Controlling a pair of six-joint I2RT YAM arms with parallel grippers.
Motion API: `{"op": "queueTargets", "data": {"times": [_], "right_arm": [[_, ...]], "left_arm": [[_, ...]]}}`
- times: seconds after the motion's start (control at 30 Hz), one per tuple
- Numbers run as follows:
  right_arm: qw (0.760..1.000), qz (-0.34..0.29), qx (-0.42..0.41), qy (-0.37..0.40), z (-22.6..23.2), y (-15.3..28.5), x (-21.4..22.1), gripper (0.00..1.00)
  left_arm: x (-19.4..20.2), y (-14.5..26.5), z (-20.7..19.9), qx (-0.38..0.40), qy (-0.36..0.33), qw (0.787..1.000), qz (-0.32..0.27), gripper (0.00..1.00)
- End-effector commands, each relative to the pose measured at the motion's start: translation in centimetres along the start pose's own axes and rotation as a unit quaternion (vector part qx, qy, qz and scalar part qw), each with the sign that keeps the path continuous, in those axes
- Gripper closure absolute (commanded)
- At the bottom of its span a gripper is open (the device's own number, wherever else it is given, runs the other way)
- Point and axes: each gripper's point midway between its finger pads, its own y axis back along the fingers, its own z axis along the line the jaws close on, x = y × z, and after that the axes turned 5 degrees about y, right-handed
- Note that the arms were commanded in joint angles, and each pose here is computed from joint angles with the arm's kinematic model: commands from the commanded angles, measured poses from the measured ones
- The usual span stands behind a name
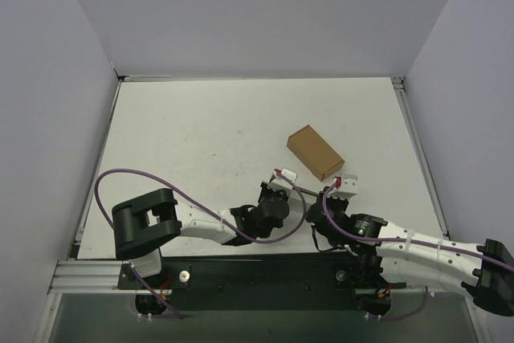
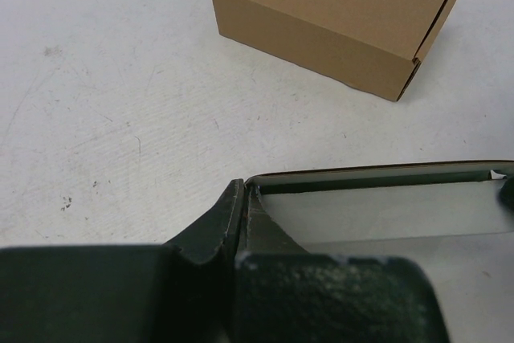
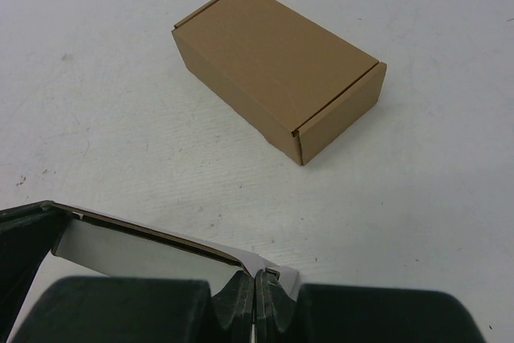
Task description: Fold the paper box
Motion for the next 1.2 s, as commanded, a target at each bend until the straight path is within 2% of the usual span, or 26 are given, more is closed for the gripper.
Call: {"op": "queueTargets", "data": {"times": [0.0, 0.3, 0.57, 0.67, 0.7, 0.77, 0.8, 0.9, 1.0, 1.17], "right_arm": [[0.991, 0.106, 0.046, 0.060, -3.6, 1.0, 6.2, 1.00], [0.992, 0.096, 0.058, 0.061, -3.9, 2.3, 3.8, 1.00], [0.987, 0.118, 0.093, 0.064, -6.0, 2.6, 5.5, 1.00], [0.987, 0.117, 0.090, 0.063, -5.8, 2.7, 5.1, 0.93], [0.988, 0.116, 0.083, 0.056, -5.5, 2.8, 4.8, 0.84], [0.991, 0.114, 0.065, 0.036, -4.6, 3.1, 4.0, 0.74], [0.992, 0.109, 0.052, 0.028, -4.1, 3.4, 3.4, 0.63], [0.995, 0.096, 0.020, 0.001, -2.9, 4.1, 1.5, 0.47], [0.996, 0.082, -0.005, -0.029, -1.9, 4.7, -0.3, 0.42], [0.994, 0.049, -0.019, -0.098, -1.7, 5.0, -2.2, 0.40]], "left_arm": [[8.7, 1.2, 1.9, 0.032, -0.146, 0.981, 0.120, 1.00], [7.9, 0.6, 2.1, 0.043, -0.176, 0.978, 0.107, 1.00], [8.3, 0.3, 1.5, 0.058, -0.196, 0.974, 0.103, 1.00], [8.4, 0.2, 1.4, 0.061, -0.207, 0.971, 0.105, 1.00], [8.4, 0.2, 1.3, 0.062, -0.210, 0.970, 0.105, 1.00], [8.3, 0.2, 1.4, 0.061, -0.216, 0.969, 0.106, 1.00], [8.2, 0.2, 1.4, 0.060, -0.218, 0.968, 0.107, 1.00], [8.1, 0.3, 1.3, 0.060, -0.222, 0.967, 0.108, 1.00], [8.2, 0.2, 1.3, 0.061, -0.224, 0.966, 0.111, 1.00], [8.2, 0.2, 1.2, 0.061, -0.225, 0.966, 0.111, 1.00]]}}
